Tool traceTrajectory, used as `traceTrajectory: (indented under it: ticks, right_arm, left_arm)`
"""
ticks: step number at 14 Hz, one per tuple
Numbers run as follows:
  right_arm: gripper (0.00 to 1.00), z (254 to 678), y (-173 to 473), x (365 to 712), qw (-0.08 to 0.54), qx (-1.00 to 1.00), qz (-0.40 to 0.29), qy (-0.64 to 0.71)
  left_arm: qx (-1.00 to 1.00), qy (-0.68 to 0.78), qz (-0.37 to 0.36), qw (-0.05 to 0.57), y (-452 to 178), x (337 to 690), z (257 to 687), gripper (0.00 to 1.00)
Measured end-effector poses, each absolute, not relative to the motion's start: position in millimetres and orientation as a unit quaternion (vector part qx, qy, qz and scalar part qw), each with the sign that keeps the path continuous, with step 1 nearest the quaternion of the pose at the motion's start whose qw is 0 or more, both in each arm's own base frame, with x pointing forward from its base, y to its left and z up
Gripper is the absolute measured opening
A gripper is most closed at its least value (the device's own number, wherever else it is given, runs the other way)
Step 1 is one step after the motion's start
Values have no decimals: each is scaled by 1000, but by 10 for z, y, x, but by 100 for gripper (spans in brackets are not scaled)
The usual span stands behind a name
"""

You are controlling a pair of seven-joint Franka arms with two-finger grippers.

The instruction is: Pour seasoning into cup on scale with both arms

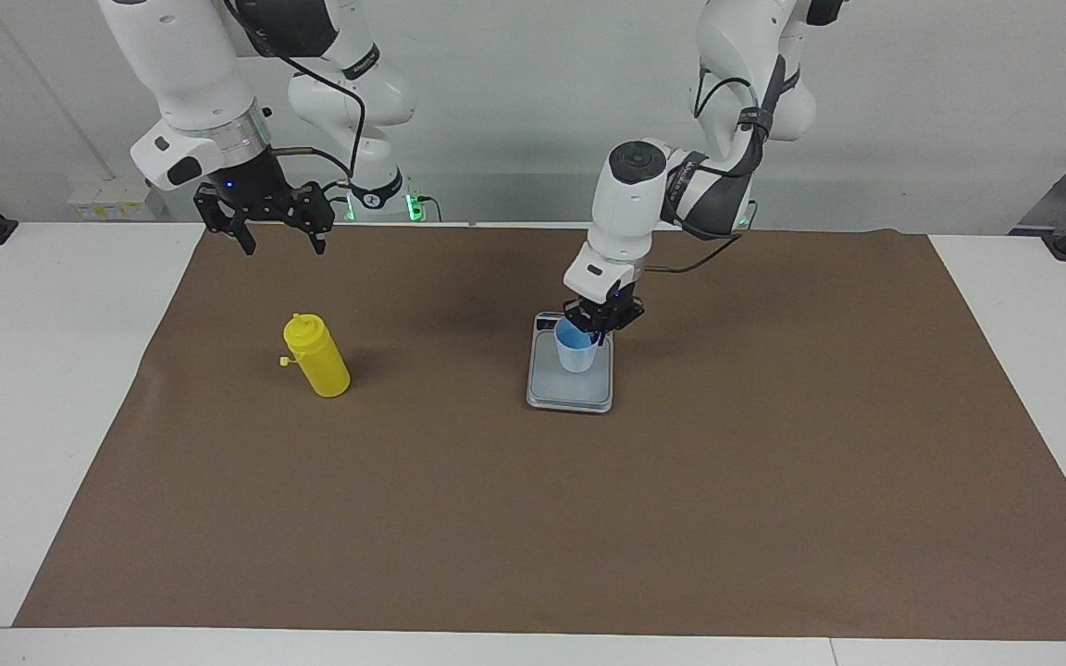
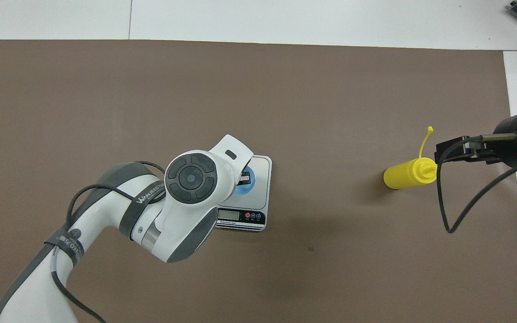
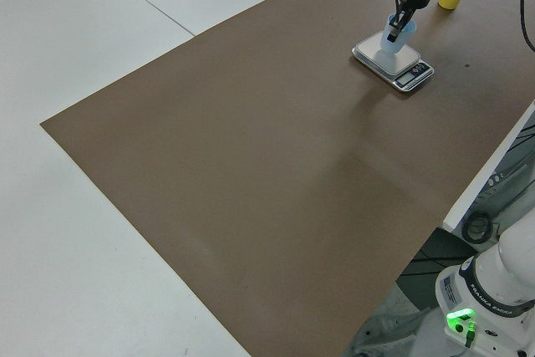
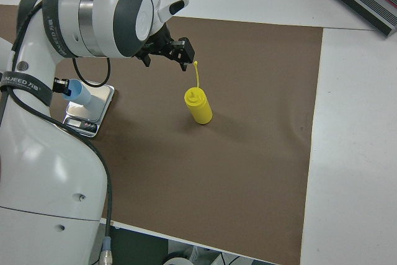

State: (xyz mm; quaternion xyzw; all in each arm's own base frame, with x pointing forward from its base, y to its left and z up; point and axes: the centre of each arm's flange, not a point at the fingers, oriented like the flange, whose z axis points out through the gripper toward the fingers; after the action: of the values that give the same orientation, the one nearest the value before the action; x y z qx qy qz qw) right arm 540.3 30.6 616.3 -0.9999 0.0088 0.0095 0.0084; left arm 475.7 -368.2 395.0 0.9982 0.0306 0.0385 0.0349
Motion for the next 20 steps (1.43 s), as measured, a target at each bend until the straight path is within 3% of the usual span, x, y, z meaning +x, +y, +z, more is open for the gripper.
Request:
traceTrajectory:
  ticks: [3,8,11,20]
  right_arm:
    - [100,6163,306,5403,8,-1000,10,9]
    - [100,6163,306,5403,8,-1000,9,9]
    - [100,6163,306,5403,8,-1000,9,9]
    - [100,6163,306,5403,8,-1000,9,9]
  left_arm:
    - [998,31,42,38,-3685,4768,3953,15]
    - [997,37,49,37,-3620,4837,3987,72]
    - [997,47,54,23,-3331,5044,4193,100]
    - [999,-19,35,-17,-1763,5358,5124,100]
